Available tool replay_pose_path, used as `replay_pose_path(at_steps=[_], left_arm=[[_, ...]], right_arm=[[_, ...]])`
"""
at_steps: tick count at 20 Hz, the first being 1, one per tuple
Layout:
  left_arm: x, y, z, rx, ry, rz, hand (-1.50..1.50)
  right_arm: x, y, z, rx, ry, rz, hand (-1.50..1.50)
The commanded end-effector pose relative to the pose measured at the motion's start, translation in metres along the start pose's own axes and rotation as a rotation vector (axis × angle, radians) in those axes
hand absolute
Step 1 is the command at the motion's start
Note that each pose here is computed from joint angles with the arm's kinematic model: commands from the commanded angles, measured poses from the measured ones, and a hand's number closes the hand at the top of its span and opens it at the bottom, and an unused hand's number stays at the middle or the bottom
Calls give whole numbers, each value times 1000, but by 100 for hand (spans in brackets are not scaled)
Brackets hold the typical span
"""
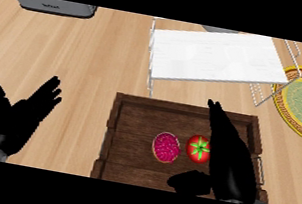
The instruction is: Pick the cupcake from the tray and place it in the tiered shelf
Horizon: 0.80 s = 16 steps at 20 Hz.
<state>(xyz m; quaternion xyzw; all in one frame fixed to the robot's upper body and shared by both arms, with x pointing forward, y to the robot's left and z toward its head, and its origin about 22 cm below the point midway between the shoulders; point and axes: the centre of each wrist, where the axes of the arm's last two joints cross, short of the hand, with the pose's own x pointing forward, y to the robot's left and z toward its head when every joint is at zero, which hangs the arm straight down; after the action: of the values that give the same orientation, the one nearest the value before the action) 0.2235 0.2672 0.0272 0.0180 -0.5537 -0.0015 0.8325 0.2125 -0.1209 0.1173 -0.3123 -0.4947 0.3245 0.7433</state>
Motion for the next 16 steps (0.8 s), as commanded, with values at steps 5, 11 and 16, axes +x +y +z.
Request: replay_pose_path(at_steps=[5, 11, 16], left_arm=[[-34, 18, -9, 87, 58, -3, 0], [-25, 21, -7, 84, 64, 8, 0], [-32, 16, -17, 79, 67, 14, 0]], right_arm=[[23, 32, -3, -23, 221, 71, -150], [33, 37, -12, -28, 249, 67, -150], [27, 67, -21, -39, 289, 128, -150]])
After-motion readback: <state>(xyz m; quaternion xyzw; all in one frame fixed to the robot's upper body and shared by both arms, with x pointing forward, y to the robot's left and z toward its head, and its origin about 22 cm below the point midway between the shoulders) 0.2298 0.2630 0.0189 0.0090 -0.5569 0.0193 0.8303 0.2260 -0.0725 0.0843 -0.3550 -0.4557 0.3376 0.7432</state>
